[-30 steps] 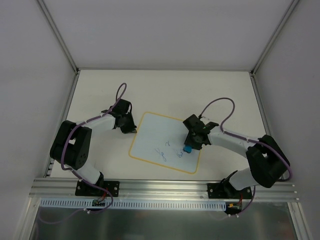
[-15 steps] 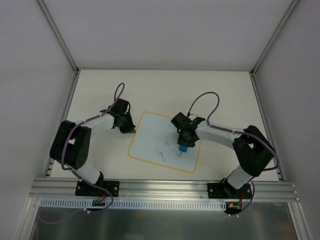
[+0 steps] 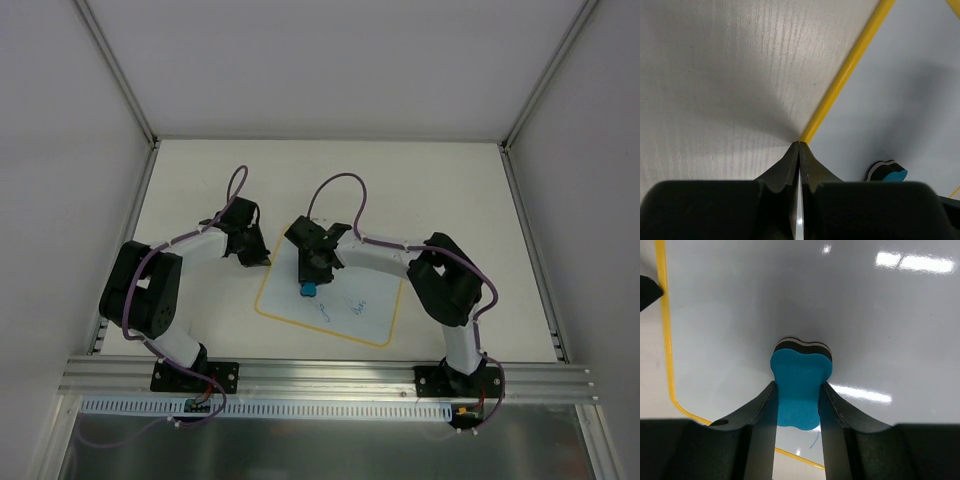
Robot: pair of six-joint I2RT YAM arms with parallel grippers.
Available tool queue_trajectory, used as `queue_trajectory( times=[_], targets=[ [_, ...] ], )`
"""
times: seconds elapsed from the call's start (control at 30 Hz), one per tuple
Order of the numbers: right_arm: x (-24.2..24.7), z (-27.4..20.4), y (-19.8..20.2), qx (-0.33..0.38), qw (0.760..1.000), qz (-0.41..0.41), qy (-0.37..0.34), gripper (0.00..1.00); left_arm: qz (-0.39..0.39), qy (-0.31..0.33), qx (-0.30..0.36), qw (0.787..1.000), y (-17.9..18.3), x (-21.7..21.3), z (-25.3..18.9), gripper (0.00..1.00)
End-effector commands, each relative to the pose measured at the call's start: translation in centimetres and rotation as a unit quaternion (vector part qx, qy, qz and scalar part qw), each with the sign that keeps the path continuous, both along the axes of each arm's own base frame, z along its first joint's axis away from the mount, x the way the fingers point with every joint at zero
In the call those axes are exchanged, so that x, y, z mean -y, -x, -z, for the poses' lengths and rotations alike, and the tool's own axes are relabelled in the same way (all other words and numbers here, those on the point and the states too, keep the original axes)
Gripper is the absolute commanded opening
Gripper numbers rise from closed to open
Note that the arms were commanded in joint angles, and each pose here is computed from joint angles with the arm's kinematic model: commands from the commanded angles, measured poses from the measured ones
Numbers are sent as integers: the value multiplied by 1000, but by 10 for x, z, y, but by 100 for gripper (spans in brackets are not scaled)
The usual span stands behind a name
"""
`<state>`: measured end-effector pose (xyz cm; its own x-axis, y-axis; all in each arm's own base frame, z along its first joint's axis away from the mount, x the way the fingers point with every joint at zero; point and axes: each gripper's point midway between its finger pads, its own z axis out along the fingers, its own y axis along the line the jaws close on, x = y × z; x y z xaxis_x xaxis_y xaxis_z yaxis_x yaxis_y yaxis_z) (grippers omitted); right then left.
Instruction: Erase the whiteboard
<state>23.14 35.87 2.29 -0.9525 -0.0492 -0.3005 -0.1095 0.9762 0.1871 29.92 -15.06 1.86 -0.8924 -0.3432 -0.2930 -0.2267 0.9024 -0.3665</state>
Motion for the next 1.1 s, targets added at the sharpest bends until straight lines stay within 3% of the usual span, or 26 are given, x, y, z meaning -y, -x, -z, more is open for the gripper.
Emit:
queue_trajectory(
  times=[0.0, 0.23, 0.5, 0.67, 0.8, 1.07],
  targets=[
    [52, 24, 23, -42, 996, 2, 82, 1, -3, -12, -26, 1000, 15, -6, 9, 0],
    [160, 4, 52, -29, 986, -6, 164, 0, 0, -10, -23, 1000, 14, -5, 7, 0],
    [202, 5, 72, -46, 987, 61, 139, 0, 3, -6, -23, 1000, 14, -4, 6, 0],
    [156, 18, 68, -54, 996, 50, 51, 0, 5, -2, -24, 1000, 15, -2, 6, 0],
    [102, 16, 49, -22, 999, 8, 33, 0, 3, 2, -24, 1000, 16, -2, 5, 0],
    [14, 20, 42, -25, 995, -98, 9, 0, 6, 9, -26, 1000, 17, 1, 4, 0]
  ],
)
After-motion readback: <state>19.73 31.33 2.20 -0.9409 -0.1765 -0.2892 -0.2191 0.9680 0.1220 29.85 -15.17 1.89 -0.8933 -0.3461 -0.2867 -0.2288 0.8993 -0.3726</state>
